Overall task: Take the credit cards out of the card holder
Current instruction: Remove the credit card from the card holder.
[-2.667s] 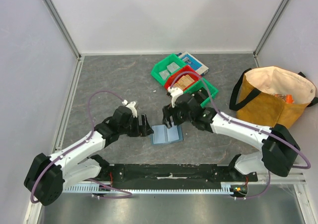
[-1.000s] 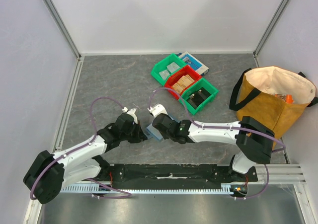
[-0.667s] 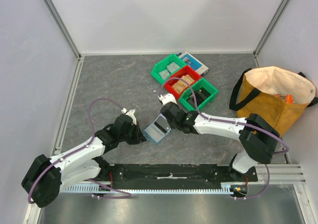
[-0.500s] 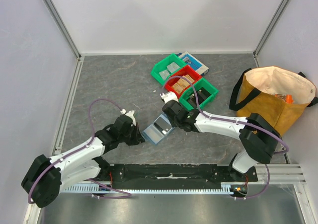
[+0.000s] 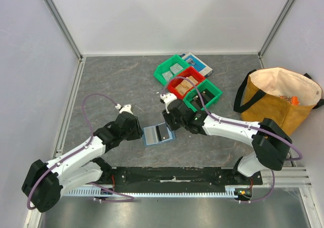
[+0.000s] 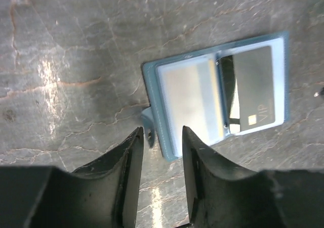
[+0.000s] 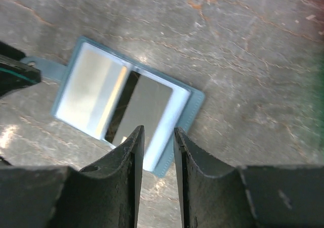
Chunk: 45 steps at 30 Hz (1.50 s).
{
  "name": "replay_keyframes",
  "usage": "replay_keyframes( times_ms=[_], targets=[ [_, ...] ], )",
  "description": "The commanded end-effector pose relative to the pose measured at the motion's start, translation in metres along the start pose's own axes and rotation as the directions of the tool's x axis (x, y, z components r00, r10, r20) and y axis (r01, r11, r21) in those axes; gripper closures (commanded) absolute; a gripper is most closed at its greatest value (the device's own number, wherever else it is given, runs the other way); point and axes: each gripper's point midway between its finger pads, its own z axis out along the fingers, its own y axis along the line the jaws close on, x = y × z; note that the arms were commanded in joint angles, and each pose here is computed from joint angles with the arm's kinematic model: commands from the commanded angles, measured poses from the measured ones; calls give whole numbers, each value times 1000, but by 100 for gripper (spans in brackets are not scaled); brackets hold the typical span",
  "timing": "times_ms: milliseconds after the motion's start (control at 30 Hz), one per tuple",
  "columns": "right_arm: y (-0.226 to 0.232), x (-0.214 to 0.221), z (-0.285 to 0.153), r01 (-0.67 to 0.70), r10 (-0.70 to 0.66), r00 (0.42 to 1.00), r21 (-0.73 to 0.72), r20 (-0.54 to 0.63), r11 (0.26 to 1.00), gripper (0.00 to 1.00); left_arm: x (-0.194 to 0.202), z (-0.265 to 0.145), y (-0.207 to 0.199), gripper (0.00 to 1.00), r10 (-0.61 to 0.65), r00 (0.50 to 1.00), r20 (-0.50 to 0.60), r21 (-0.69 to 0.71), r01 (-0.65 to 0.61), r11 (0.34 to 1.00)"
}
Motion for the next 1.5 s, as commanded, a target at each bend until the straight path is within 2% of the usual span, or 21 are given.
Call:
replay_keyframes(
  times_ms=[0, 100, 133, 433, 533, 700, 900, 1033, 1467],
  targets=[
    [25, -19, 7, -50, 60, 996, -154, 59, 987, 64, -36, -13, -14, 50, -5, 994, 107, 15, 4, 1000],
    [28, -10, 15, -84, 95, 994, -200, 47, 976, 67, -47, -21, -21, 39, -11, 991, 132, 38, 6, 999],
    [28, -5, 18, -97, 105, 994, -207, 31, 973, 68, -50, -25, -26, 38, -12, 990, 139, 55, 5, 998],
    [10, 43, 39, -204, 197, 979, -203, -51, 958, 77, -66, -38, -84, 37, -85, 987, 134, 319, 38, 947],
    [7, 57, 43, -236, 224, 971, -201, -80, 951, 81, -58, -30, -98, 37, -114, 990, 83, 388, 73, 919],
    [5, 74, 45, -279, 260, 959, -201, -113, 939, 83, -41, -6, -99, 38, -166, 986, 14, 393, 147, 908],
    [3, 80, 44, -291, 271, 955, -200, -123, 936, 85, -31, 20, -90, 41, -216, 976, -6, 348, 205, 915],
    [3, 82, 45, -294, 272, 954, -206, -128, 934, 86, -22, 35, -78, 54, -271, 963, -12, 307, 261, 915],
    [4, 84, 44, -294, 269, 953, -225, -135, 929, 86, 11, 58, -69, 55, -323, 940, -107, 301, 340, 891]
  ],
)
